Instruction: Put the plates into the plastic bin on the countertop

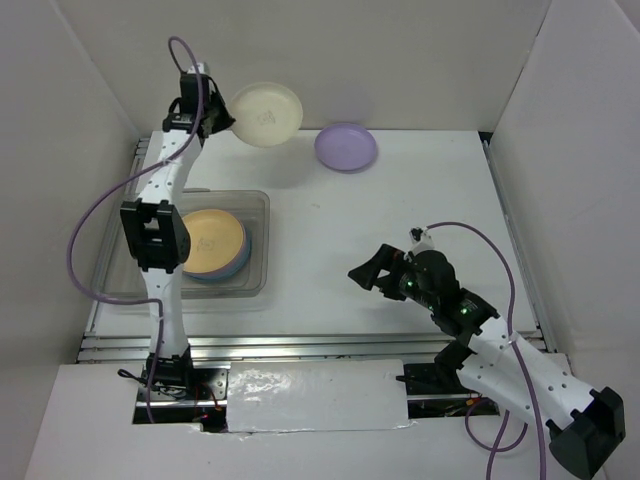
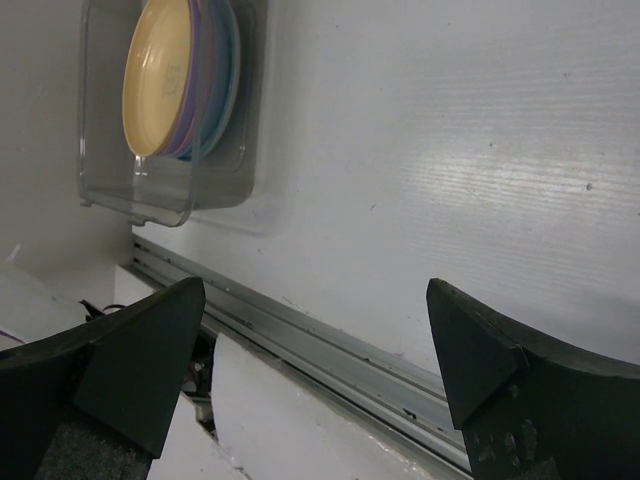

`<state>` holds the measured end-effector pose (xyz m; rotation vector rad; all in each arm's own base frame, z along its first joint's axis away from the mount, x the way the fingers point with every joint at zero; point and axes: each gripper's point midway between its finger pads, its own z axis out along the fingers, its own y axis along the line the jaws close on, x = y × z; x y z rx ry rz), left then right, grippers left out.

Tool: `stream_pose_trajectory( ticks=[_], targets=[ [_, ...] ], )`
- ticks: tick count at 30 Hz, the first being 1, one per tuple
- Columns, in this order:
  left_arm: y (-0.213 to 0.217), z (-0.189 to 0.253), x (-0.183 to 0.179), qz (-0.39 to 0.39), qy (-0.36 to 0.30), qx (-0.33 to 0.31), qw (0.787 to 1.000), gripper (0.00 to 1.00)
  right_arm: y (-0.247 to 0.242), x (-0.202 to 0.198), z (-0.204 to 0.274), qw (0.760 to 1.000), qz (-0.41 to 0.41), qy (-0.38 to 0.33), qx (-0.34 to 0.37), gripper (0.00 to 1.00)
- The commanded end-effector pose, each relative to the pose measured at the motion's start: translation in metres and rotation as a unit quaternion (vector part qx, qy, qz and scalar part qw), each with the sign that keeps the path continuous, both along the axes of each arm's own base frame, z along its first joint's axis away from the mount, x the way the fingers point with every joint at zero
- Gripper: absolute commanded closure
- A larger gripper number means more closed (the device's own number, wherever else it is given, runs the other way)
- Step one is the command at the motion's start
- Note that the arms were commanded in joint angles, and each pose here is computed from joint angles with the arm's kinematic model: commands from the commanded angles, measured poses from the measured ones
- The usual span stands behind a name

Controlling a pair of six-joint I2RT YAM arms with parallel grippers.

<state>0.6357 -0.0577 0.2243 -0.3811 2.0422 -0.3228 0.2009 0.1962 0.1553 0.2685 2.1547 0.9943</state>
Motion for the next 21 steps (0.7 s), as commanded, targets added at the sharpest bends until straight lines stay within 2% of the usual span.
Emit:
stream_pose_trajectory(
  ticks=[1,2,3,4,5,8,9,11,12,13,15,17,19,21],
  targets=[
    [0.022,0.096,-0.030,0.045,-0.059,-0.030,0.997,1.00,-0.004,0.004,0.017,1.000,-0.007,-0.020,-0.001,0.00],
    [0.030,0.114,-0.049,0.060,-0.062,-0.028,0.996,1.00,-0.006,0.006,0.023,1.000,-0.009,-0.025,-0.001,0.00],
    [0.041,0.112,-0.065,0.087,-0.044,-0.023,0.995,1.00,-0.009,0.009,0.026,0.999,-0.015,-0.029,-0.003,0.00],
    [0.053,0.087,-0.079,0.105,-0.008,-0.019,0.994,1.00,-0.012,0.009,0.027,0.999,-0.016,-0.030,-0.010,0.00],
    [0.054,0.108,-0.103,0.110,-0.020,-0.021,0.994,1.00,-0.013,0.011,0.035,0.999,-0.020,-0.038,-0.009,0.00],
    [0.092,0.095,-0.163,0.155,0.016,-0.033,0.987,1.00,-0.022,0.016,0.044,0.998,-0.030,-0.039,-0.026,0.00],
    [0.113,0.090,-0.194,0.179,0.031,-0.038,0.983,1.00,-0.024,0.016,0.047,0.999,-0.025,-0.037,-0.031,0.00],
    [0.115,0.086,-0.224,0.189,0.041,-0.043,0.980,1.00,-0.026,0.017,0.048,0.998,-0.025,-0.036,-0.034,0.00],
    [0.124,0.066,-0.245,0.207,0.068,-0.041,0.975,1.00,-0.027,0.017,0.051,0.999,-0.021,-0.038,-0.030,0.00],
    [0.125,0.081,-0.266,0.213,0.045,-0.044,0.975,1.00,-0.027,0.017,0.052,0.999,-0.021,-0.041,-0.026,0.00],
    [0.130,0.070,-0.299,0.231,0.049,-0.046,0.971,1.00,-0.026,0.017,0.057,0.999,-0.013,-0.047,-0.016,0.00],
    [0.130,0.052,-0.318,0.239,0.052,-0.050,0.968,1.00,-0.023,0.016,0.061,0.999,-0.002,-0.048,-0.008,0.00],
    [0.124,0.043,-0.314,0.216,0.044,-0.059,0.974,1.00,-0.021,0.014,0.061,0.999,0.007,-0.046,-0.006,0.00],
    [0.123,0.019,-0.317,0.213,0.077,-0.057,0.972,1.00,-0.020,0.011,0.062,0.999,0.013,-0.046,-0.007,0.00]
  ],
)
